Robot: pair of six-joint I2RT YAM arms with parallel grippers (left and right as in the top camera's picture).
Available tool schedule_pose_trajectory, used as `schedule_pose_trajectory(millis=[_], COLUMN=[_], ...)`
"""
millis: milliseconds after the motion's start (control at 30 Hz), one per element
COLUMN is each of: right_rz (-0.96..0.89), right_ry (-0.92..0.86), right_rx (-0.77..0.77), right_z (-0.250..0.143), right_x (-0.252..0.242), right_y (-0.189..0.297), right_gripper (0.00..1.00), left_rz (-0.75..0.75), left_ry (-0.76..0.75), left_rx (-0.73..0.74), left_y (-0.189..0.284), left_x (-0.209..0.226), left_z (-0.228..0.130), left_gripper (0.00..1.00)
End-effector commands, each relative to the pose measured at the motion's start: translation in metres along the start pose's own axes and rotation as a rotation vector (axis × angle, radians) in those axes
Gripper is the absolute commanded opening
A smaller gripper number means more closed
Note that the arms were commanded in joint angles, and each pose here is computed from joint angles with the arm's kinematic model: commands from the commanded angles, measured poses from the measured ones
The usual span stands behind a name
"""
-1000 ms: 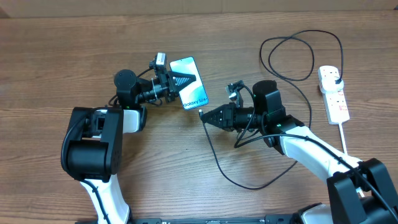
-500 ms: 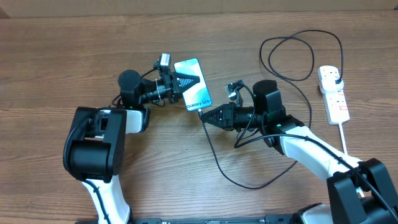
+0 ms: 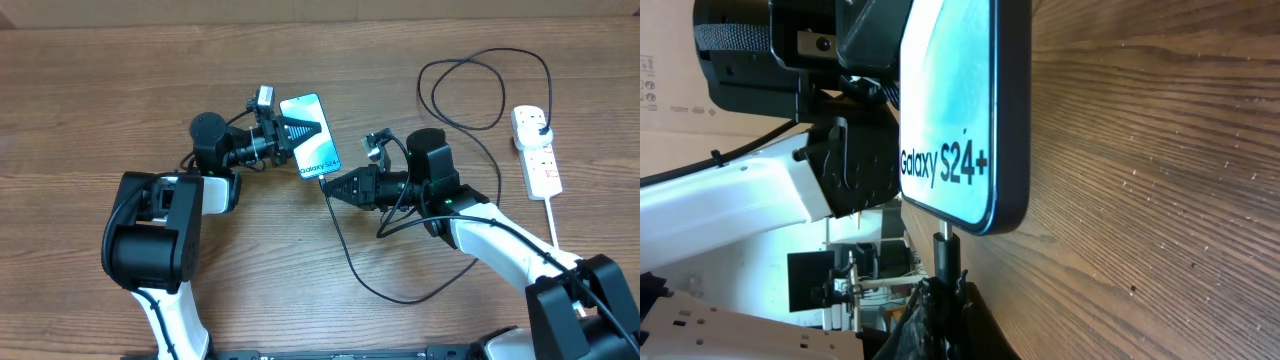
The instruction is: Plug charger to phone and switch on socket
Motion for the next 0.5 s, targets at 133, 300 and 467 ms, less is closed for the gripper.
schedule_pose_trajectory(millis=[133,300,467], right_rz=[0.001,0.001,0.001], right_ry=[0.026,0.023,0.023], right_rx=[-0.025,-0.025,-0.026], right_z=[0.0033,0.0033,0.0033], right_x=[0.0047,0.0047,0.0048], right_y=[0.0021,0.0021,0.0021], right_gripper=[0.04,0.04,0.04], left_rz=[-0.006,-0.006,-0.006], left_ry=[-0.017,-0.017,-0.018], left_rx=[0.021,0.021,0.025], left_y=[-0.002,-0.002,-0.0022], left_x=[-0.0026,-0.0026,-0.0026], left_z=[-0.0028,-0.0028,-0.0031], left_gripper=[0.04,0.04,0.04])
Point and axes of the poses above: each gripper's point midway between its finger pads, its own y axis back along the fingers, its own x axis along the line the jaws close on, z = x × y, the point moved 10 cm from there along y, back along the fingers, and after that the axes turned 1 degree about y, right-handed, at the moved point
